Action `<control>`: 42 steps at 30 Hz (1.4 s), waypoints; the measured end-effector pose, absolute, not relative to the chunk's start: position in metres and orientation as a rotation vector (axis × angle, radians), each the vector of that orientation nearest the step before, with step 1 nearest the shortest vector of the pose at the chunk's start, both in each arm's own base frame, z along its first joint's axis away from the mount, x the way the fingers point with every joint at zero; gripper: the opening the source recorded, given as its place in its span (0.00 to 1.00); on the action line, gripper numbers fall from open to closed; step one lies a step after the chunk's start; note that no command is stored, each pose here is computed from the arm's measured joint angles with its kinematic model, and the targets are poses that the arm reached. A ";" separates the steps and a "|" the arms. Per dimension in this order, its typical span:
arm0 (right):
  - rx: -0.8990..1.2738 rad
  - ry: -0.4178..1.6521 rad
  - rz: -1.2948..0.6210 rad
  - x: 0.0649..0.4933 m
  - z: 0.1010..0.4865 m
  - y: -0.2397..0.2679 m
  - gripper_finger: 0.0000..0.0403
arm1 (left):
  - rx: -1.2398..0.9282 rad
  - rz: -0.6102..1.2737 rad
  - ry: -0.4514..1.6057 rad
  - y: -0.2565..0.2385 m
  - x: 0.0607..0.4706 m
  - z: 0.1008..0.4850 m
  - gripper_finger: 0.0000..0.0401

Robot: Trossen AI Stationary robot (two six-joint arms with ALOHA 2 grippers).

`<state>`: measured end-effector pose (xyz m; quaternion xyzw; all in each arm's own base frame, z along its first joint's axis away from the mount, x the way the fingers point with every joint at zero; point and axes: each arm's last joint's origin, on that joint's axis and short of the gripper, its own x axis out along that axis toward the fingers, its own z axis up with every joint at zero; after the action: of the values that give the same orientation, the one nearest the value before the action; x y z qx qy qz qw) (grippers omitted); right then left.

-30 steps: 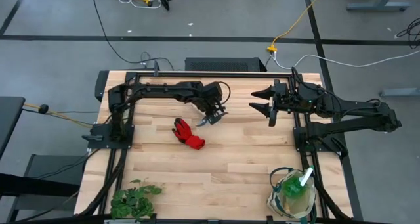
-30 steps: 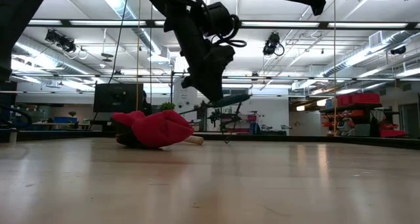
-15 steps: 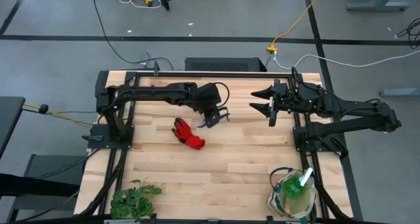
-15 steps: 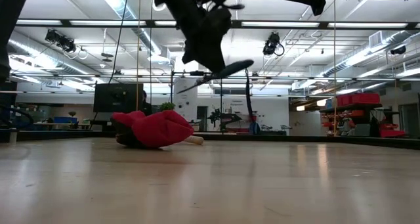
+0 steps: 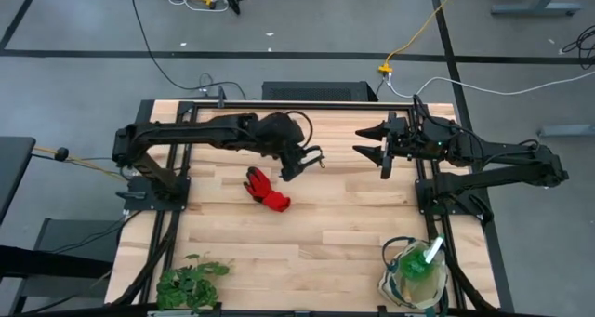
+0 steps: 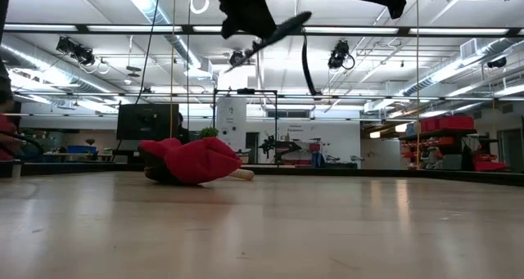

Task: Pick & Place Garden tools in Gardening bag
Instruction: Put the shear scissors into the gardening bag

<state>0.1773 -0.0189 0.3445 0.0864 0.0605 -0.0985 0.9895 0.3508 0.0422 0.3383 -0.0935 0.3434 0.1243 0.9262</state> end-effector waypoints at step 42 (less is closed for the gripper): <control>0.170 0.079 -0.130 0.178 0.349 -0.017 0.57 | -0.070 0.189 0.336 0.038 0.314 0.410 0.14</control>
<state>0.1781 -0.0171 0.3491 0.0850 0.0394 -0.0651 0.9935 0.3144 0.0381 0.4103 -0.0346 0.1669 0.0939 0.9809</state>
